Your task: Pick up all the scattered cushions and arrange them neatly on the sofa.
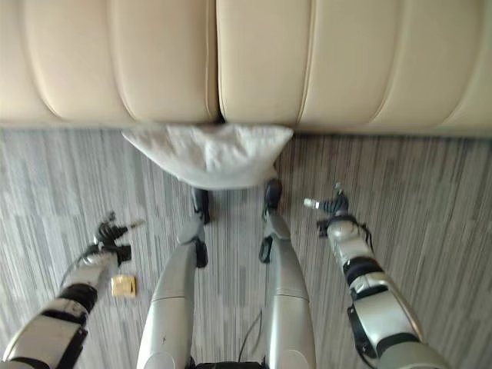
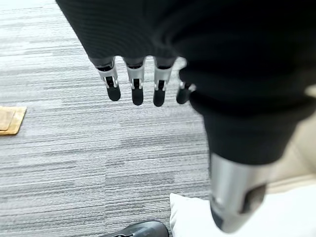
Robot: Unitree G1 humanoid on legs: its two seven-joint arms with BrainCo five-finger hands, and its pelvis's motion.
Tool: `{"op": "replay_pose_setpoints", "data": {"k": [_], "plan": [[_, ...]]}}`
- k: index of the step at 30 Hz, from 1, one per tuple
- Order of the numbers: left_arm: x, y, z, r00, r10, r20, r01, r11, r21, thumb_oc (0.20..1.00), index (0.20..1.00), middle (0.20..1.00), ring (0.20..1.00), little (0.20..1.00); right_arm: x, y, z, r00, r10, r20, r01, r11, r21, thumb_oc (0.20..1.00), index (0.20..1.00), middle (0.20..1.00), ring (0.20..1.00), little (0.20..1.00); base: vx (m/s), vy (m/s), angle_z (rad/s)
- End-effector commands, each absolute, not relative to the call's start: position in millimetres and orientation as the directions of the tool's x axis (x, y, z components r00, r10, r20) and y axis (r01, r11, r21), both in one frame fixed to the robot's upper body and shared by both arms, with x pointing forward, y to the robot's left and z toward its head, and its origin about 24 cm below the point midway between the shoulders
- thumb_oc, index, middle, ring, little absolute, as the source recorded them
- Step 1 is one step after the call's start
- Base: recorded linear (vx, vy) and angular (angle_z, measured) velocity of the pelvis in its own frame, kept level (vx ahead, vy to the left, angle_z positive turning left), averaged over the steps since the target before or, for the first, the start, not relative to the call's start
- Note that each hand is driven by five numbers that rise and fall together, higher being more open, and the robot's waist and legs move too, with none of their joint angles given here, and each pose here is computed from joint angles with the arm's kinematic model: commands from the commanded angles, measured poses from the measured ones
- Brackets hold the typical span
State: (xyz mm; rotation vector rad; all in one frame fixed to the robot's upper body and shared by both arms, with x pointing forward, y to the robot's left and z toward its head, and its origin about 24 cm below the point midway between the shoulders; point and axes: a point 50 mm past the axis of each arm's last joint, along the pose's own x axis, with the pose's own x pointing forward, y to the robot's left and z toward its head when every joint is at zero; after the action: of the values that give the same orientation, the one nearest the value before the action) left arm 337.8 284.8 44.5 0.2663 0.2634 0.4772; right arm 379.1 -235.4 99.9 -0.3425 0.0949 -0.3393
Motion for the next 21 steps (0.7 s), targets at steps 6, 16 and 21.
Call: {"op": "replay_pose_setpoints", "data": {"k": [6, 16, 21], "plan": [[373, 261, 147, 0.877, 0.430, 0.213, -0.472, 0.855, 0.215, 1.000, 1.000, 1.000, 1.000, 1.000, 385, -193, 180, 0.907, -0.250, 0.339, 0.322, 0.930, -0.177, 1.000, 1.000, 1.000, 1.000, 1.000, 0.02, -0.005, 0.09], [386, 144, 210, 0.885, 0.123, 0.450, -0.180, 0.980, 0.086, 1.000, 1.000, 1.000, 1.000, 1.000, 386, -120, 221, 0.875, -0.075, 0.479, 0.099, 0.995, -0.026, 0.890, 0.890, 0.890, 0.890, 0.890, 0.04, 0.005, 0.03], [382, 93, 200, 0.912, -0.020, 0.410, 0.013, 1.000, 0.018, 0.200, 0.200, 0.200, 0.200, 0.200, 384, -99, 215, 0.887, -0.001, 0.461, -0.006, 1.000, 0.015, 0.200, 0.200, 0.200, 0.200, 0.200, 0.01, 0.008, -0.01]]}}
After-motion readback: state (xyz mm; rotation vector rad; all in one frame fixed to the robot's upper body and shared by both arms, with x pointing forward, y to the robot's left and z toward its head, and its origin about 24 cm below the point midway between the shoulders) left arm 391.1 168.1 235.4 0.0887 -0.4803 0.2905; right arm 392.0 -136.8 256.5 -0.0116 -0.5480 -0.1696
